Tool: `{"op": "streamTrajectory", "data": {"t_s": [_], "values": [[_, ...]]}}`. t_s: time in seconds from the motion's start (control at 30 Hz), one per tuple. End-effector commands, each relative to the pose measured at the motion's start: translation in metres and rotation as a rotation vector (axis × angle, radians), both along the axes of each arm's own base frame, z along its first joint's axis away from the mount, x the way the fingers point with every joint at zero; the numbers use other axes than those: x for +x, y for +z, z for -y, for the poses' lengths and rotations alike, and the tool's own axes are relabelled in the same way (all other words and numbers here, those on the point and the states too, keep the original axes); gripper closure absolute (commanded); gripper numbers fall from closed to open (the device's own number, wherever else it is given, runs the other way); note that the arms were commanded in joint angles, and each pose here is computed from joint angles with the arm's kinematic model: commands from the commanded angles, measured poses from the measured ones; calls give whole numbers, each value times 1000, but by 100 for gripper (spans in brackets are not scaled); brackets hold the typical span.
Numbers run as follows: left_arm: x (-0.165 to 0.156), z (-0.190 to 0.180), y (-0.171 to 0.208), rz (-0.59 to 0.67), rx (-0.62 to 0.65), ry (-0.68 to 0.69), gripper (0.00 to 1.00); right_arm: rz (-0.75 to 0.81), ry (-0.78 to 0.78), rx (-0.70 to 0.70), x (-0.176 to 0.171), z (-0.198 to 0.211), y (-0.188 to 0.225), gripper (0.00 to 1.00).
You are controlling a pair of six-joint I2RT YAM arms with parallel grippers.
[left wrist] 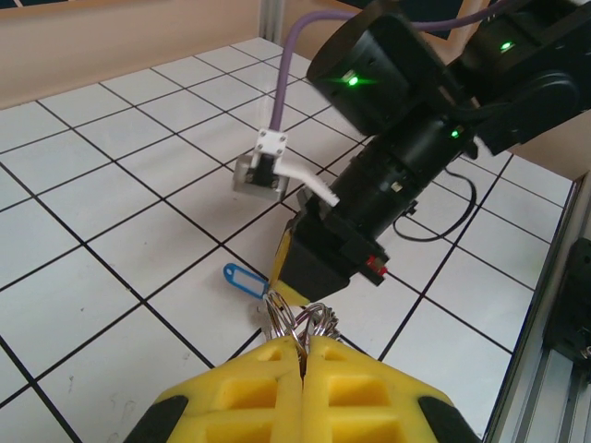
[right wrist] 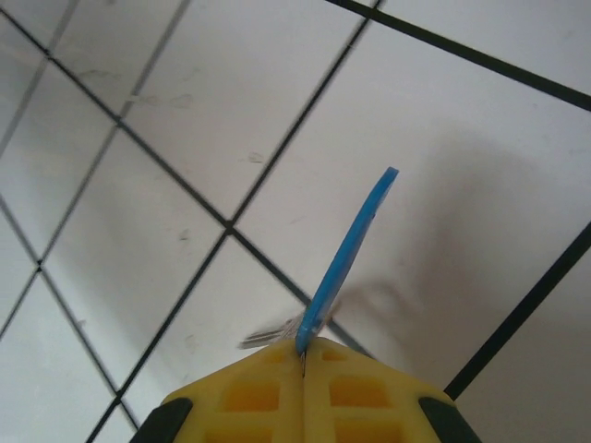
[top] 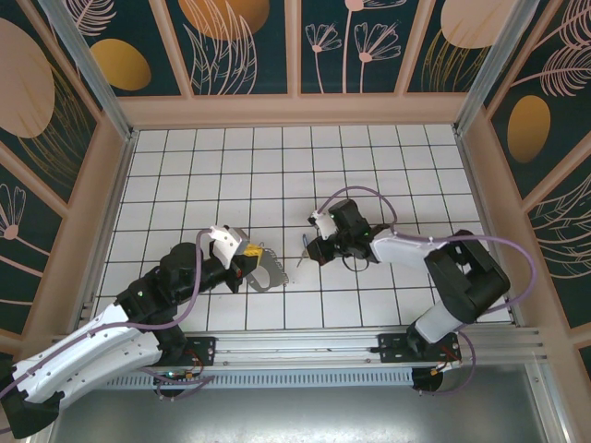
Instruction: Put the keys on the keyring
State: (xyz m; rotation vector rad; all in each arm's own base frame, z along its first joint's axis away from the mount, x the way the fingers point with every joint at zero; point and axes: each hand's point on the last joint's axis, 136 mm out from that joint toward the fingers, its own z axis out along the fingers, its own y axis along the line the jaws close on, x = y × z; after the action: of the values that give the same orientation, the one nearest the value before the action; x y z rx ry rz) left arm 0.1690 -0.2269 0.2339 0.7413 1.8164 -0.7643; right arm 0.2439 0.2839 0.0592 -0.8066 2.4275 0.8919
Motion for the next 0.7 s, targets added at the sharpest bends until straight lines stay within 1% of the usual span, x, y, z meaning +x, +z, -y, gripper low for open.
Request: {"op": "streamTrajectory", "data": {"t_s": [0.0,0.1,0.23,0.33,0.4,0.5,0.67], "values": [[1,2,12,29,-20,-6,100,144,118,100,-12,-14,39,100],[1,3,15,30,-19,-9,100,277,209,147,-29,-20,66,100],[0,3,23,47,-14,-19,100,465,320,274,-57,-24,111,100],[-4,6,32,70,-9,-57,100,609,369,382,-75,-18,145,100],[-9,9,38,87,-13,-95,100,683,377,424,-82,-13,162,100],[-16,15,48,119,-27,-155,100,728,392,449,-88,-9,179,100],[-22,28,51,136,-17,-238,100,746,419,503,-93,-14,198,100]]}}
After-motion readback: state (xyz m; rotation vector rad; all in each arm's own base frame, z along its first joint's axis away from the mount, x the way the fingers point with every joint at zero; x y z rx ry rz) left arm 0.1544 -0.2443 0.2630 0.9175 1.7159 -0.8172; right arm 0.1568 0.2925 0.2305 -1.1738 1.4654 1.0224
